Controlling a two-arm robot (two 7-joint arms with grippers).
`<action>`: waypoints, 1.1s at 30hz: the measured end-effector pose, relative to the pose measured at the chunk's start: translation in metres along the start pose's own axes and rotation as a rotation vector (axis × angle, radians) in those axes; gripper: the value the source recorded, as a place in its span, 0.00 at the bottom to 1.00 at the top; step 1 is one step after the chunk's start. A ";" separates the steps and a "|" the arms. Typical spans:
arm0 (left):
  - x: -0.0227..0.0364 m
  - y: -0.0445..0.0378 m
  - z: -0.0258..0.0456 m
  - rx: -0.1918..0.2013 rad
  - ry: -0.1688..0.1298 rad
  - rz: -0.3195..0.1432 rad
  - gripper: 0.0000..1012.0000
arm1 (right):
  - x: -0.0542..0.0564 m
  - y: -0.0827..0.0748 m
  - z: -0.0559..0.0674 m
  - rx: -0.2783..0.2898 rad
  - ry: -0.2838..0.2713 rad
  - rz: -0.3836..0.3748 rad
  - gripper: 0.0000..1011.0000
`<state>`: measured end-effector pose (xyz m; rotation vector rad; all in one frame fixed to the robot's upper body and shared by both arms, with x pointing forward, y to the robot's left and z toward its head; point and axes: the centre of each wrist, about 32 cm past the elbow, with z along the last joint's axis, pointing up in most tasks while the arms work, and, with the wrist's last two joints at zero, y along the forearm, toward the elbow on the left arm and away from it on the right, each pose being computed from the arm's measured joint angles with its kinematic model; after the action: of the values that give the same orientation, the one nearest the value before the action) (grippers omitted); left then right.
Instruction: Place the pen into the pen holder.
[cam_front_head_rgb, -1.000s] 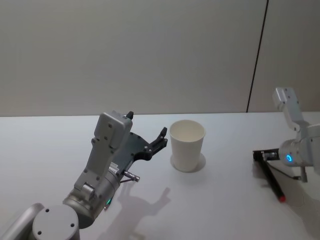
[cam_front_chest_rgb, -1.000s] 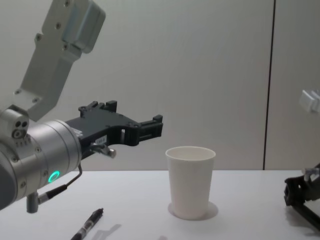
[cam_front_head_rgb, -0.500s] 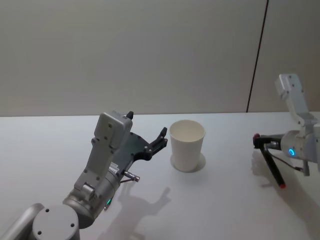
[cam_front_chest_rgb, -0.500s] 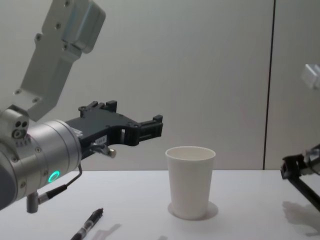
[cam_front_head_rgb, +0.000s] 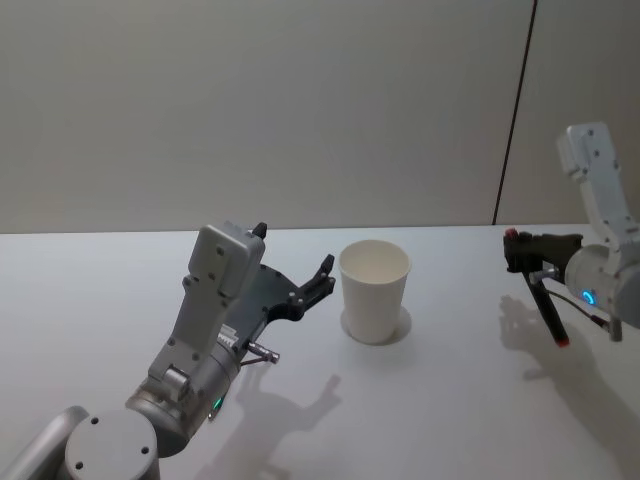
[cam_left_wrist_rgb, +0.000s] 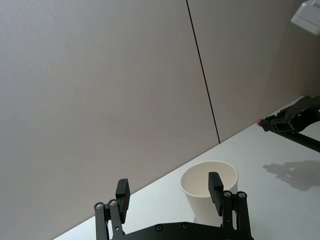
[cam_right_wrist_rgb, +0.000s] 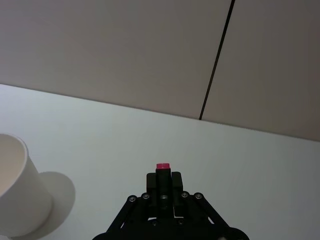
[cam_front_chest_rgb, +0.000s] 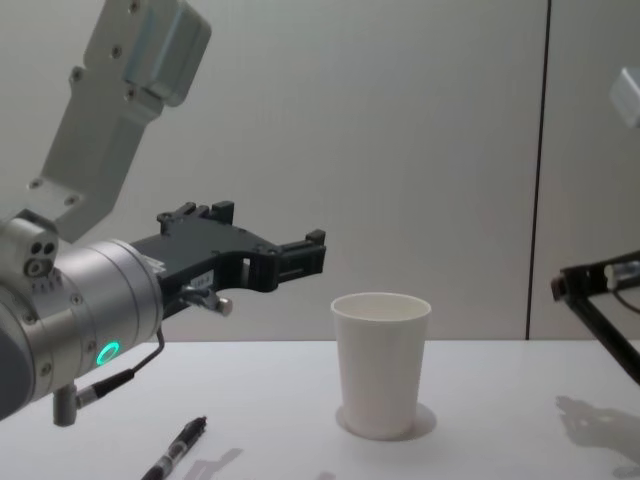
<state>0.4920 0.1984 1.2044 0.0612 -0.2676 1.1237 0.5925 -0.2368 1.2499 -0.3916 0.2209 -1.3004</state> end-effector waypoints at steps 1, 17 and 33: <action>0.0000 0.0000 0.0000 0.000 0.000 0.000 0.99 | 0.000 -0.001 0.000 0.011 -0.005 0.000 0.16; 0.0000 0.0000 0.0000 0.000 0.000 0.000 0.99 | -0.006 -0.012 -0.008 0.258 -0.113 0.003 0.16; 0.0000 0.0000 0.0000 0.000 0.000 0.000 0.99 | -0.012 -0.011 -0.018 0.523 -0.207 0.005 0.16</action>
<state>0.4920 0.1984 1.2044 0.0612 -0.2676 1.1237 0.5732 -0.2303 1.2373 -0.0755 -0.2906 -1.2494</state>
